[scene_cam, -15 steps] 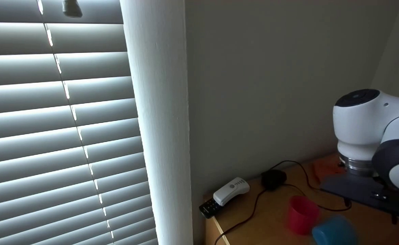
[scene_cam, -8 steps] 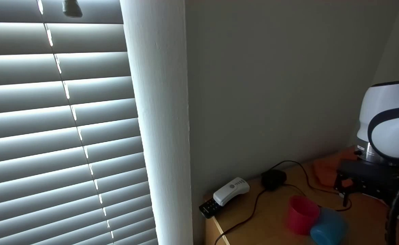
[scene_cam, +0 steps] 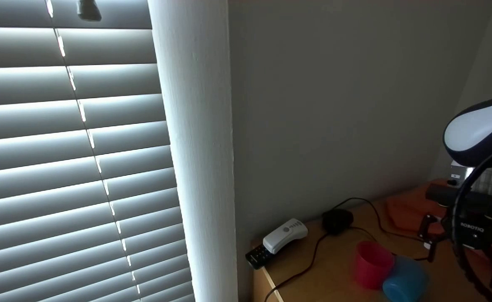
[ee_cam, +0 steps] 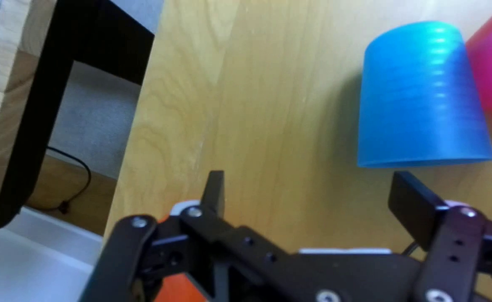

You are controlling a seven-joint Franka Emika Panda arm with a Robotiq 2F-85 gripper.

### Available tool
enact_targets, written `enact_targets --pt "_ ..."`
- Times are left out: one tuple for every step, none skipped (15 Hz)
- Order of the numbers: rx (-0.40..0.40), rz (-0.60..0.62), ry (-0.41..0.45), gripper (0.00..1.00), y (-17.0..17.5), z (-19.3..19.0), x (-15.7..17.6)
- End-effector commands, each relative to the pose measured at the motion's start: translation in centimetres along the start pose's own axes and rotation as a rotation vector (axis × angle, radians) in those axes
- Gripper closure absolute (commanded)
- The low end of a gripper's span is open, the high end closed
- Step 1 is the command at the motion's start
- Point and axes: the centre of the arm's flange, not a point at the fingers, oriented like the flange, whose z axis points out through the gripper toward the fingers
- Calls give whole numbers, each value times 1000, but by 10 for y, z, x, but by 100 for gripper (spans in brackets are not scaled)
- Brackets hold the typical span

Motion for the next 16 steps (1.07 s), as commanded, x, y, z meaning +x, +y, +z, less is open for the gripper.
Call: enact_targets --pt "-6 95 -129 0 -5 0 25" --pt "-1 115 -151 0 -6 1 28" --pt "-2 133 -174 0 -8 4 32" --pt "-7 146 -197 0 -11 8 36" --pt "-11 164 -219 0 -13 12 38" --pt "-16 185 -231 0 -18 18 41" --pt "-21 198 -248 0 -22 24 43" --pt "-21 207 -265 0 -25 28 44" --pt "-17 220 -284 0 -28 31 46" --pt "-7 225 -297 0 -30 34 48" --pt "-3 229 -315 0 -33 37 50" --pt "-2 231 -328 0 -35 39 52" --pt "-2 234 -344 25 -38 43 53" --pt "5 255 -362 26 -39 42 54" --pt "7 266 -383 34 -41 43 55" --pt "10 272 -399 42 -41 41 55"
